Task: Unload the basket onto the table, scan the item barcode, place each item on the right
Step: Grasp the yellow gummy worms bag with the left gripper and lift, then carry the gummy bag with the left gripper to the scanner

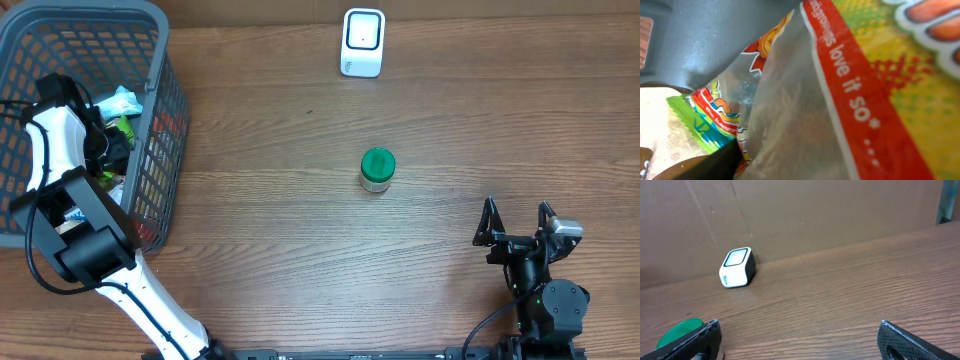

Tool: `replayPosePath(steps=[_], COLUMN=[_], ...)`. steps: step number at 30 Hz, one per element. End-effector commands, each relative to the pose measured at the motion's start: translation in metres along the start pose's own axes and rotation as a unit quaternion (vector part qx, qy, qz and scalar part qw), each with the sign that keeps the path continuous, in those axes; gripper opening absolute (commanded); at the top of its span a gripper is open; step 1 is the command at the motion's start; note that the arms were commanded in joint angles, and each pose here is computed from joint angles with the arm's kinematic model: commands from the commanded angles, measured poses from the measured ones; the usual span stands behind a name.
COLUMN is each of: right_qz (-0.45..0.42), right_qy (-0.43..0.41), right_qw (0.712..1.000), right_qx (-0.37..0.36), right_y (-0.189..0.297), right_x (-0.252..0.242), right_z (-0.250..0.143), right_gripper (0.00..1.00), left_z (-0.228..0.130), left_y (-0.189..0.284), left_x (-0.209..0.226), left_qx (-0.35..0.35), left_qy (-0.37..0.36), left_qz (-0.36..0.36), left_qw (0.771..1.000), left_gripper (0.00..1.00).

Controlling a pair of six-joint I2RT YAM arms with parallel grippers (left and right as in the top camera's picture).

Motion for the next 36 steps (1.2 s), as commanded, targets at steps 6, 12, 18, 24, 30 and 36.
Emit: replayPosePath(steps=[6, 12, 18, 24, 30, 36], right_qz=[0.002, 0.002, 0.002, 0.002, 0.002, 0.002], right_qy=[-0.002, -0.002, -0.002, -0.002, -0.002, -0.002], right_qw=[1.000, 1.000, 1.000, 1.000, 1.000, 1.000], right_qx=[0.003, 0.003, 0.003, 0.003, 0.003, 0.003], right_y=[-0.001, -0.001, -0.001, -0.001, -0.001, -0.001], right_x=[-0.001, -0.001, -0.001, -0.001, -0.001, -0.001], right_z=[-0.003, -0.003, -0.003, -0.003, -0.003, -0.003], right_gripper=[1.00, 1.00, 1.00, 1.00, 1.00, 1.00], left_z=[-0.014, -0.016, -0.013, -0.001, 0.008, 0.003], left_y=[-0.029, -0.026, -0.007, 0.045, 0.130, 0.221], left_x=[-0.010, -0.016, -0.016, -0.008, -0.004, -0.004], left_qx=[0.041, 0.043, 0.026, -0.037, -0.140, -0.254], left_qy=[0.003, 0.012, 0.019, 0.039, 0.051, 0.057], left_qz=[-0.027, -0.045, -0.052, -0.040, -0.027, -0.008], left_qw=[0.999, 0.998, 0.998, 0.998, 0.988, 0.966], left_gripper=[0.38, 0.09, 0.04, 0.04, 0.04, 0.04])
Point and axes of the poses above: each gripper's point midway between its finger pads, its own y axis back along the fingers, its own x axis along the line the jaws close on, z = x × y, the point moved 3 cm from there along y, back along the fingers, and after that the axes turned 12 degrees about -y, right-handed, at the moved point
